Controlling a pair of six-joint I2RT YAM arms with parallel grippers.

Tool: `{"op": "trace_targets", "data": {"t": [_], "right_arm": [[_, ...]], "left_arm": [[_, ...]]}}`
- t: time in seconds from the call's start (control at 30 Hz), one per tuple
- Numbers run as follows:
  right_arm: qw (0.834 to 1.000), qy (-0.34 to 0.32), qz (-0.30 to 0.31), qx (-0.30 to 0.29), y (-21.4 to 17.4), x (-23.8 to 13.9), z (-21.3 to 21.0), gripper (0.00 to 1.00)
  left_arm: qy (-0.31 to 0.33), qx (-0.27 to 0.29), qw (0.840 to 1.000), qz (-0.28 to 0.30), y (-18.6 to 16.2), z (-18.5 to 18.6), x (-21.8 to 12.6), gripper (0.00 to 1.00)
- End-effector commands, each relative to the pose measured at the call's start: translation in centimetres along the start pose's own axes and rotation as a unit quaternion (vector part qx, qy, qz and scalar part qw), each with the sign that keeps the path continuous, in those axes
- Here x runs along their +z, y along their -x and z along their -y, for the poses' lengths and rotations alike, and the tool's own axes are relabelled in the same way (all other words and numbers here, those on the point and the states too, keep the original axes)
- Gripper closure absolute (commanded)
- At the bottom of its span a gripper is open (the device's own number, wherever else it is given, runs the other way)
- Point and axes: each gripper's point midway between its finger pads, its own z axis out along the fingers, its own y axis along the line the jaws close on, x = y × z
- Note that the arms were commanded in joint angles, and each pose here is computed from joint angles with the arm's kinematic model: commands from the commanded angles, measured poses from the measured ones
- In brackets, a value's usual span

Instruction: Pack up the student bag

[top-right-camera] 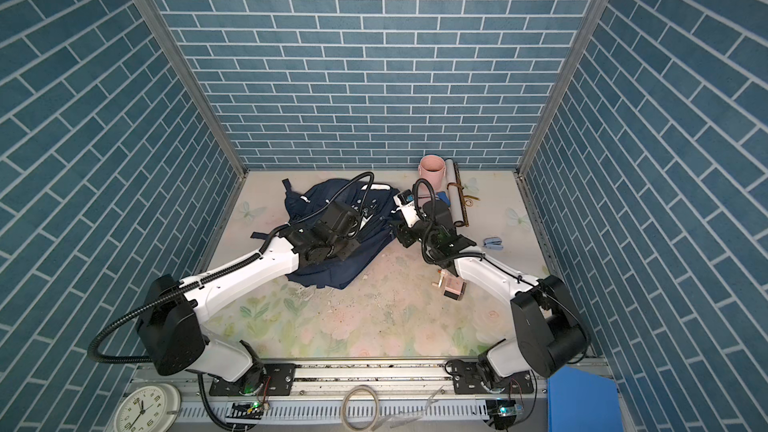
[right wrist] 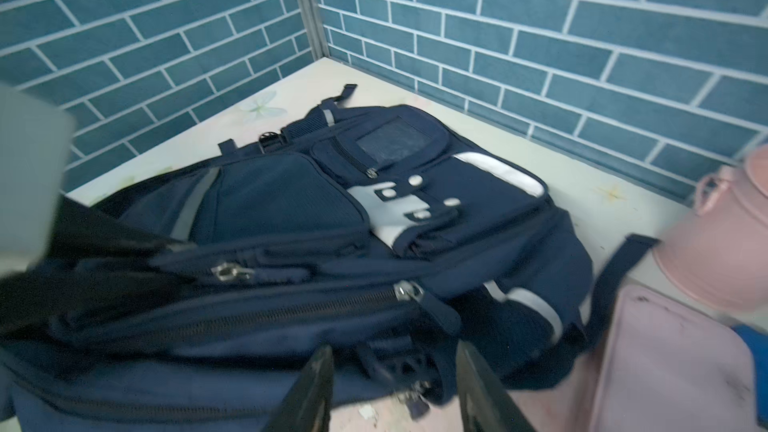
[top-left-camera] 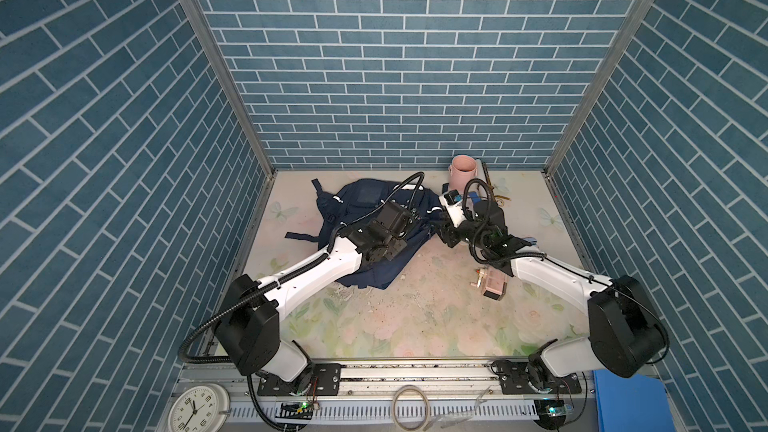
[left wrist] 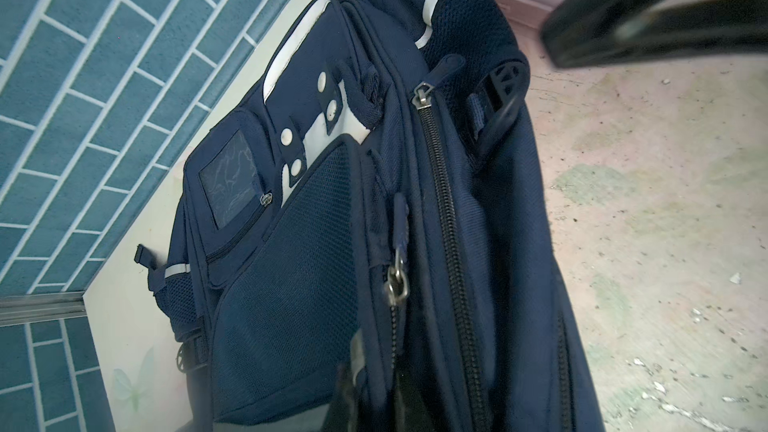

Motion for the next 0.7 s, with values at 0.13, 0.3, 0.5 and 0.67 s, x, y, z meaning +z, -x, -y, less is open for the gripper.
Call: {"op": "trace_targets", "data": {"t": [0.13, 0.3, 0.5, 0.67], "right_arm": [[0.997, 0.043, -0.06, -0.004, -4.2, 3.7, -2.6, 0.53], [0.999, 0.024, -0.037, -0.021, -4.9, 1.6, -1.9, 0.5], [0.996, 0.068, 0.003, -0.06, -3.1, -1.0, -0.5, 0.46], [0.99, 0.122, 0.014, -0.071, -2.7, -0.7, 0.1, 0.45]], "left_arm": [[0.01, -0.044, 0.993, 0.108, 5.2, -3.5, -4.6, 1.0], [-0.007, -0.046, 0.991, 0.128, 4.7, -4.6, -6.0, 1.0], [-0.023, 0.001, 0.989, 0.149, 3.7, -3.8, -7.0, 1.0], [-0.034, 0.019, 0.987, 0.159, 3.3, -3.5, -7.4, 1.0]]}}
